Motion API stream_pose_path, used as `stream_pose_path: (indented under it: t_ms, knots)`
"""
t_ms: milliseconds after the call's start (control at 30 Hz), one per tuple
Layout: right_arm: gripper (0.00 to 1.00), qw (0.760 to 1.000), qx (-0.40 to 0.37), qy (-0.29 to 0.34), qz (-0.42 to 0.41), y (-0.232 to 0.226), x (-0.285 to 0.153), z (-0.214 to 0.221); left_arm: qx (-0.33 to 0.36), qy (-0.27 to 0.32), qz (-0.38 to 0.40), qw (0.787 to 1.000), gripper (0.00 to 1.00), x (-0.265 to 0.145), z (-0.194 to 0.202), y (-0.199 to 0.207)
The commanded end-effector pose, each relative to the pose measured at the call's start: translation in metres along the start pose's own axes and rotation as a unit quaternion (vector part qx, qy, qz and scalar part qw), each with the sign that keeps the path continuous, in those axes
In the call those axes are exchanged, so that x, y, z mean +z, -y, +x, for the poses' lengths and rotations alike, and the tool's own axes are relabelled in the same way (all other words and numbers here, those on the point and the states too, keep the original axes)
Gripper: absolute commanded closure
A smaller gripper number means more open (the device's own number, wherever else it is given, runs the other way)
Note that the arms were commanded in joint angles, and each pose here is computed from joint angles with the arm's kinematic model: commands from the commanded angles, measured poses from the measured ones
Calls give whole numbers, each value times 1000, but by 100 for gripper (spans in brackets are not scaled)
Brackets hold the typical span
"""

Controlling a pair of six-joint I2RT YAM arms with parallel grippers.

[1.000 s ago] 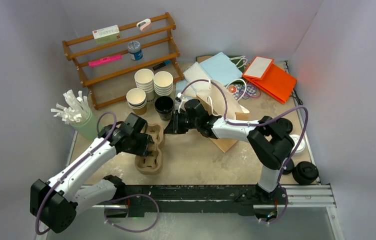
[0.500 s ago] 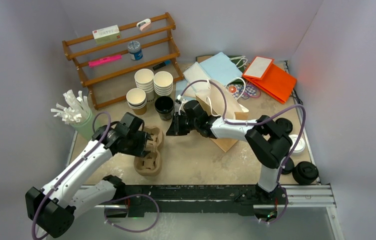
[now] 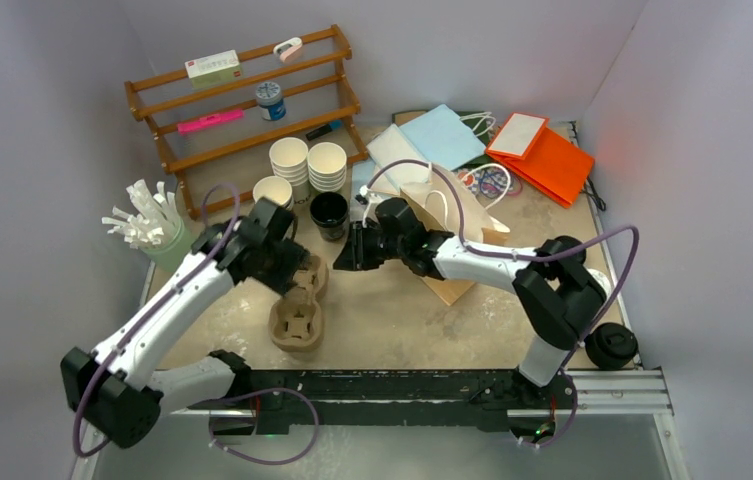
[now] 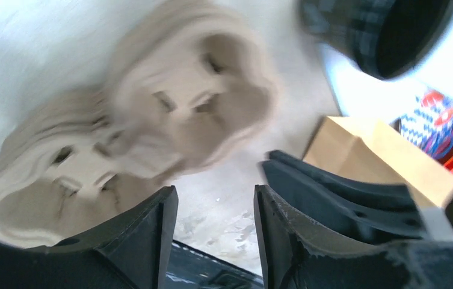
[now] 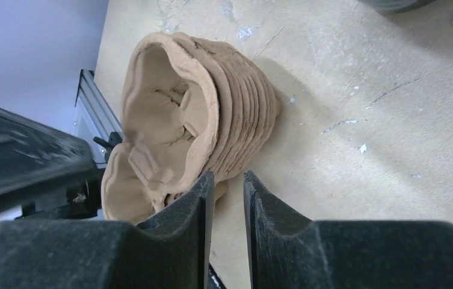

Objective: Pack the takeout coffee

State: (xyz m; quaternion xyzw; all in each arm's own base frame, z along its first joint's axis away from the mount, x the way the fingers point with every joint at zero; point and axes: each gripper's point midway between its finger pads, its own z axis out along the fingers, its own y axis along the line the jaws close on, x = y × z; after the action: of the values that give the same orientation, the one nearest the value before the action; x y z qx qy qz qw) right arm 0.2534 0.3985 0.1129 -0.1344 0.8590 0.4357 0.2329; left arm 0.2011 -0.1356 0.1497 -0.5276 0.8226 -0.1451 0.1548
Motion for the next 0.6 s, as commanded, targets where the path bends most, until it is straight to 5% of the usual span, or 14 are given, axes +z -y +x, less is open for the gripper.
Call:
stream_pose_path:
  t_ms: [0,100,200,400,567]
  knots:
    - [72,1000,-13,9,-15,-11,-15,-4,294,60,45,953,48,-24,-24,62]
    - [73,1000,-18,16,-9,-11,-23,-5,421,41,12,906,50,-21,-25,70]
    - [72,1000,-19,23,-6,-11,-28,-5,478,13,26,878,49,-14,-16,73]
    - [72,999,-16,30,3,-8,-34,-4,504,11,136,853,37,-21,0,82]
    - [72,999,-13,30,5,-5,-34,-2,527,11,145,838,34,-14,10,81]
